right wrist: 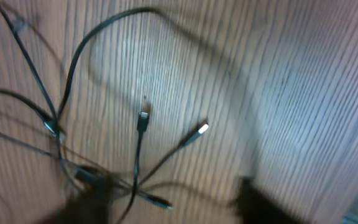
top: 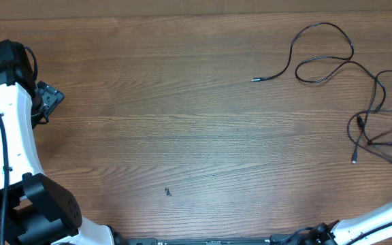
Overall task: Untangle cables
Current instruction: 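Carry the cable with the right gripper to the right edge, then lower the cable at the right edge and open the right gripper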
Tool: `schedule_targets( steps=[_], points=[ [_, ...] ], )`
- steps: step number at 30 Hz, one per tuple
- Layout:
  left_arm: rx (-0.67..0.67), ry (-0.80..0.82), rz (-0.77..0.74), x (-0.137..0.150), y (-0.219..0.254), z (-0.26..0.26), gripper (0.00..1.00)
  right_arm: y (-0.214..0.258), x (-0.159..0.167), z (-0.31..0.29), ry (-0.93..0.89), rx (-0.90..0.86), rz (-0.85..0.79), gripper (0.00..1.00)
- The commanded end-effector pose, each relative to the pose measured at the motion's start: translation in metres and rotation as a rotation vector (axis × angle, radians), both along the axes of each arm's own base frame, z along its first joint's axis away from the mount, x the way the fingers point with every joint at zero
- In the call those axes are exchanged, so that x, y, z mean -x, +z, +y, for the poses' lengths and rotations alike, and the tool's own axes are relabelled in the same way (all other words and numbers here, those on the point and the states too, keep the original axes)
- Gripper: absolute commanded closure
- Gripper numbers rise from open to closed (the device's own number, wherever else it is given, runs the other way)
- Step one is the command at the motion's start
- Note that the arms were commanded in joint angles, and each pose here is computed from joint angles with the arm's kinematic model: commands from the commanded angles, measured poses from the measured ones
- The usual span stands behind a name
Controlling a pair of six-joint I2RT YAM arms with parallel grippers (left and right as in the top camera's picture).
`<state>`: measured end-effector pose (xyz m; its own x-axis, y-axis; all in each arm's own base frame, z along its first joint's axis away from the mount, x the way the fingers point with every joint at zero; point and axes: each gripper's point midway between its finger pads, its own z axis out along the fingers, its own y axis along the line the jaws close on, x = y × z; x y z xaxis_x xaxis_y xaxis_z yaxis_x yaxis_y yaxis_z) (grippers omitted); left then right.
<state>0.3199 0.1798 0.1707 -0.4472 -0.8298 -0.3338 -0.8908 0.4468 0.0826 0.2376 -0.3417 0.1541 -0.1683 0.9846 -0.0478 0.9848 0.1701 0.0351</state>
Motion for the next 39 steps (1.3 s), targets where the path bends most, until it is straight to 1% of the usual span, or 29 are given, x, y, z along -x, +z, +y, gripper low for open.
schedule_targets(
  steps=[1,5,10,15,18,22,23,24,29,34,39],
  points=[
    [-0.012,0.018,-0.012,-0.003,0.003,0.003,0.00,0.015,0.002,0.005,0.001,0.016,-0.023,0.00],
    [-0.012,0.018,-0.012,-0.003,0.003,0.003,0.00,0.015,-0.004,0.011,0.008,-0.018,-0.057,0.00],
    [-0.012,0.018,-0.012,-0.003,0.003,0.003,0.00,0.018,-0.020,0.023,0.089,-0.074,-0.153,0.00],
    [-0.012,0.018,-0.011,-0.003,0.003,0.003,0.00,0.036,-0.036,0.043,0.203,-0.136,-0.284,0.00],
    [-0.012,0.018,-0.012,-0.003,0.003,0.003,0.00,0.054,-0.039,0.047,0.236,-0.087,-0.314,0.00],
    [-0.012,0.018,-0.012,-0.003,0.003,0.003,0.01,0.101,-0.049,0.063,0.316,0.049,-0.388,0.00],
    [-0.012,0.018,-0.012,-0.003,0.003,0.003,0.00,0.128,-0.052,0.078,0.362,0.120,-0.429,0.00],
    [-0.012,0.018,-0.011,-0.003,0.003,0.003,0.00,0.143,-0.054,0.087,0.394,0.157,-0.453,0.00],
    [-0.012,0.018,-0.012,-0.003,0.003,0.003,0.00,0.204,-0.057,0.154,0.596,0.292,-0.555,0.00],
    [-0.012,0.018,-0.012,-0.003,0.003,0.003,0.00,0.246,-0.054,0.241,0.860,0.361,-0.663,0.00],
    [-0.012,0.018,-0.011,-0.003,0.003,0.003,0.00,0.270,-0.044,0.318,1.091,0.363,-0.776,0.00]
  ],
)
